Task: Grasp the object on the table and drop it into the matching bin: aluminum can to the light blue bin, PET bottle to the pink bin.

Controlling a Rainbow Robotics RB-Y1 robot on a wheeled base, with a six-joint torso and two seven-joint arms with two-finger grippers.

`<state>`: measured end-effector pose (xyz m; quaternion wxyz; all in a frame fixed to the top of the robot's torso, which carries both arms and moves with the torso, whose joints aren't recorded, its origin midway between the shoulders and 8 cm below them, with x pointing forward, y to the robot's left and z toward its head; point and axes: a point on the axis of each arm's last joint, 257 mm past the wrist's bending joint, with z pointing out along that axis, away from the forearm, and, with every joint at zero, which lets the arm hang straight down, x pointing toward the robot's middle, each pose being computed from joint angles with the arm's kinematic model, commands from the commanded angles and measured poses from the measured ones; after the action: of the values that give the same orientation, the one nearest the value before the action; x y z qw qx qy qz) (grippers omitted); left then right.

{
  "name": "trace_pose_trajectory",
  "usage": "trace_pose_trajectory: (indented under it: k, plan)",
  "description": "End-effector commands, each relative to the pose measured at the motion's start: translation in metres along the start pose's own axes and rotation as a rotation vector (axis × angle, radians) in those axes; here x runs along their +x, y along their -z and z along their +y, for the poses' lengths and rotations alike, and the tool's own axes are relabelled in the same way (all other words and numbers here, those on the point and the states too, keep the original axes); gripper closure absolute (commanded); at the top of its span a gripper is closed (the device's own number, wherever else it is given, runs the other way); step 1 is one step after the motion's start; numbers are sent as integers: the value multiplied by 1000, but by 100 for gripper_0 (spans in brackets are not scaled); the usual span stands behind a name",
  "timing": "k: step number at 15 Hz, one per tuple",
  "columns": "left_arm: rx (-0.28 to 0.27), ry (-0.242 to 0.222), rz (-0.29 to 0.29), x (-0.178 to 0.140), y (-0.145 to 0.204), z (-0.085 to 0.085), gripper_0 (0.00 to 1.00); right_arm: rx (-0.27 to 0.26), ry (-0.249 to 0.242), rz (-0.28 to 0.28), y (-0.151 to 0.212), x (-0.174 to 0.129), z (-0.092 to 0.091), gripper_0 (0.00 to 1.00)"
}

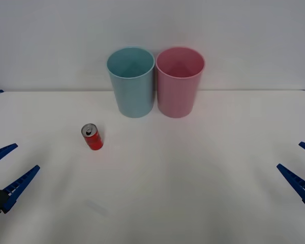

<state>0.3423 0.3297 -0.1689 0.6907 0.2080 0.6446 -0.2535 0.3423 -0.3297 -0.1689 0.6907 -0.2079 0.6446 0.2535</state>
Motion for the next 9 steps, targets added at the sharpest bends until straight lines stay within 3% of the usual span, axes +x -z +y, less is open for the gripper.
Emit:
trace_pose_trajectory:
  k: [1, 4, 9]
  plan:
    - [0, 0, 0, 0, 0, 0, 0, 0, 0, 0, 0, 0, 0, 0]
    - [-13, 11, -21, -3, -2, 6, 0, 0, 0, 0, 0, 0, 0, 0]
    - [-45, 13, 17, 9, 4, 19, 0, 0, 0, 0, 0, 0, 0, 0]
